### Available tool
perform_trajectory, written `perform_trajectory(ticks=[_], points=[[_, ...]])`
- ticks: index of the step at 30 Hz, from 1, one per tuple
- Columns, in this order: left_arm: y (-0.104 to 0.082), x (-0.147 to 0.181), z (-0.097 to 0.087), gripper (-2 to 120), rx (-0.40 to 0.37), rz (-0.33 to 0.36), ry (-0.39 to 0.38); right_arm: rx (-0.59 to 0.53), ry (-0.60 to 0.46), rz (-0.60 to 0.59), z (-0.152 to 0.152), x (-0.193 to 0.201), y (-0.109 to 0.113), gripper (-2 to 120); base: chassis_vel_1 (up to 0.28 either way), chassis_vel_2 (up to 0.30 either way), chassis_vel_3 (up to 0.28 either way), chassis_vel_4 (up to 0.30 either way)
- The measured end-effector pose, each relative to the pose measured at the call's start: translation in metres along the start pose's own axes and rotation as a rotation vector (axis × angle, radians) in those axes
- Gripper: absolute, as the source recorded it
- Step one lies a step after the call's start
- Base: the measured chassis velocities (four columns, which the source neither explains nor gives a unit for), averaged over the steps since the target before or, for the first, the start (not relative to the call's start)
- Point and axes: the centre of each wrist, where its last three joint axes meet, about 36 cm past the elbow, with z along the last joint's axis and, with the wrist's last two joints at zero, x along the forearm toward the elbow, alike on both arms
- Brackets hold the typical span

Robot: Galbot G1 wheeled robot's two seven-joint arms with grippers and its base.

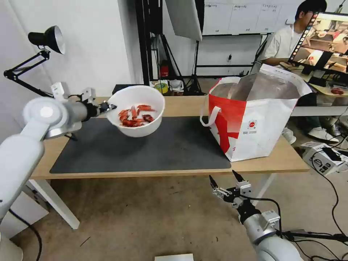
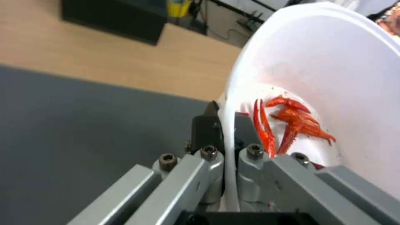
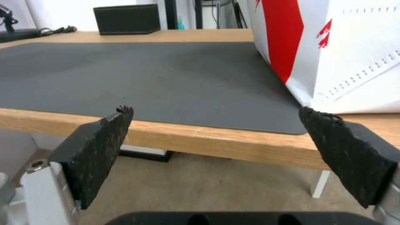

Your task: Pick up the trash from the table and place it into the takeout bag.

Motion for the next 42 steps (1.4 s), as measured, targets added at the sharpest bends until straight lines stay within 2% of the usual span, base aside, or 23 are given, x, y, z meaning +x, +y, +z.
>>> perform_trajectory(ticks=[1,4,5,7,14,21,22,25,26,28,29,32,33,36,37,40,42], points=[[0.000,0.000,0.000,0,0.000,0.000,0.000,0.000,0.000,0.000,0.000,0.000,0.000,100,0.000,0.000,0.000,0.000],[-0.021,-0.006,-0.010,0,-0.021,0.030,-0.006,0.000,0.000,0.000,0.000,0.000,0.000,100,0.000,0.000,0.000,0.000],[-0.021,-0.006,-0.010,0,-0.021,0.030,-0.006,0.000,0.000,0.000,0.000,0.000,0.000,100,0.000,0.000,0.000,0.000],[-0.034,-0.011,-0.013,0,-0.032,0.050,-0.007,0.000,0.000,0.000,0.000,0.000,0.000,100,0.000,0.000,0.000,0.000],[-0.058,-0.020,-0.017,0,-0.047,0.084,-0.003,0.000,0.000,0.000,0.000,0.000,0.000,100,0.000,0.000,0.000,0.000],[-0.108,-0.032,-0.028,0,-0.067,0.174,-0.010,0.000,0.000,0.000,0.000,0.000,0.000,100,0.000,0.000,0.000,0.000],[-0.108,-0.032,-0.028,0,-0.067,0.174,-0.010,0.000,0.000,0.000,0.000,0.000,0.000,100,0.000,0.000,0.000,0.000],[-0.135,-0.037,-0.037,0,-0.091,0.207,-0.013,0.000,0.000,0.000,0.000,0.000,0.000,100,0.000,0.000,0.000,0.000],[-0.135,-0.037,-0.037,0,-0.091,0.207,-0.013,0.000,0.000,0.000,0.000,0.000,0.000,100,0.000,0.000,0.000,0.000],[-0.153,-0.044,-0.044,0,-0.115,0.217,-0.010,0.000,0.000,0.000,0.000,0.000,0.000,100,0.000,0.000,0.000,0.000],[-0.153,-0.044,-0.044,0,-0.115,0.217,-0.010,0.000,0.000,0.000,0.000,0.000,0.000,100,0.000,0.000,0.000,0.000],[-0.174,-0.054,-0.049,0,-0.130,0.233,-0.002,0.000,0.000,0.000,0.000,0.000,0.000,100,0.000,0.000,0.000,0.000],[-0.174,-0.054,-0.049,0,-0.130,0.233,-0.002,0.000,0.000,0.000,0.000,0.000,0.000,100,0.000,0.000,0.000,0.000],[-0.196,-0.064,-0.049,0,-0.144,0.253,0.005,0.000,0.000,0.000,0.000,0.000,0.000,100,0.000,0.000,0.000,0.000],[-0.196,-0.064,-0.049,0,-0.144,0.253,0.005,0.000,0.000,0.000,0.000,0.000,0.000,100,0.000,0.000,0.000,0.000],[-0.214,-0.073,-0.047,0,-0.149,0.267,0.006,0.000,0.000,0.000,0.000,0.000,0.000,100,0.000,0.000,0.000,0.000],[-0.219,-0.076,-0.047,0,-0.142,0.269,0.006,0.000,0.000,0.000,0.000,0.000,0.000,100,0.000,0.000,0.000,0.000]])
